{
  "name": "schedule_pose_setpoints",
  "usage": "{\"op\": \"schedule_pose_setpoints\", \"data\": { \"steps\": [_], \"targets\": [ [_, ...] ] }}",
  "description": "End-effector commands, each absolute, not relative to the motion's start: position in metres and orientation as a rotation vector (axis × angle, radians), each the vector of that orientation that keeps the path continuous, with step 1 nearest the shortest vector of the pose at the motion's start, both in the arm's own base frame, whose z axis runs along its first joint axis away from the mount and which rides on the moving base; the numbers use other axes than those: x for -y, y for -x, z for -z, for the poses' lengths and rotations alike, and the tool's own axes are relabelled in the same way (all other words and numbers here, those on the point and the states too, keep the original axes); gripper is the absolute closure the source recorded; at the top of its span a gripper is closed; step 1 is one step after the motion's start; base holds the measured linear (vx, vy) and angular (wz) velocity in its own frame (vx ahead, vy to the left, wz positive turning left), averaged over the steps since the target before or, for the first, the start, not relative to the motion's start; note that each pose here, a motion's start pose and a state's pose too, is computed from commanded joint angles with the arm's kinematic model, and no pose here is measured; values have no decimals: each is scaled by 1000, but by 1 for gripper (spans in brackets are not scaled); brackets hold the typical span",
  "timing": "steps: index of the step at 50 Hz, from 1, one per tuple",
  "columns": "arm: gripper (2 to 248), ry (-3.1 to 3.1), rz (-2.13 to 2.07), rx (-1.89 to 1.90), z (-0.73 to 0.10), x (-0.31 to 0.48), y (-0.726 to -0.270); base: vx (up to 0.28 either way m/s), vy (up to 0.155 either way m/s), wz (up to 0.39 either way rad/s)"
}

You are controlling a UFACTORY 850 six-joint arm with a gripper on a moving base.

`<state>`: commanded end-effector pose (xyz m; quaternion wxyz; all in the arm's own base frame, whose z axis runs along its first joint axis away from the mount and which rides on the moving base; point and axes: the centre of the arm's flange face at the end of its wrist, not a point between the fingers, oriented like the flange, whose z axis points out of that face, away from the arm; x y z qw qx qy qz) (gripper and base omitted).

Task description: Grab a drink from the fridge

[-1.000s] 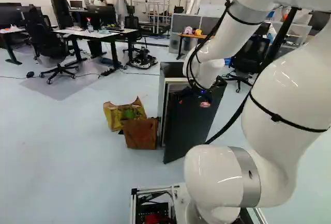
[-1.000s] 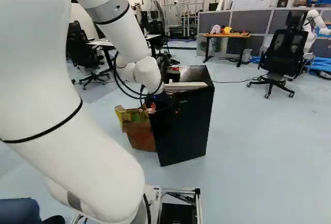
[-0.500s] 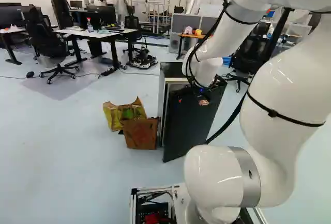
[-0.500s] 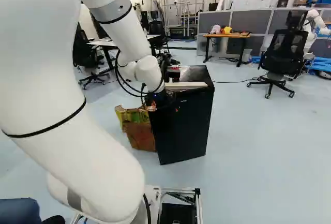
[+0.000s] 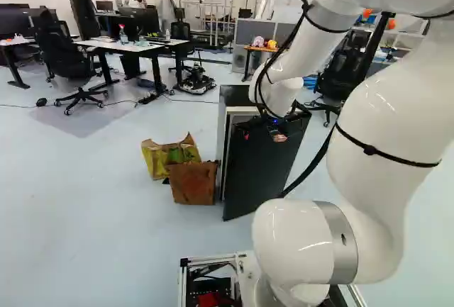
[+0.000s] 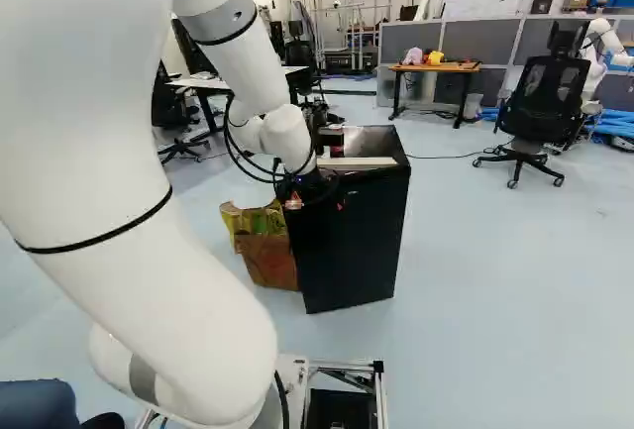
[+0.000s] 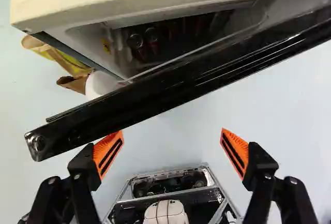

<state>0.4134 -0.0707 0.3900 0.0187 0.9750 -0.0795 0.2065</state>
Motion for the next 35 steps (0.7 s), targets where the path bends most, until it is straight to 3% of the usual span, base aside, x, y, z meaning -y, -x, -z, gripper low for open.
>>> {"op": "schedule_pose_setpoints", "data": {
  "steps": [35],
  "targets": [
    [3,-3007,-642,115,-390,72,-438,0,0,0]
  ]
}}
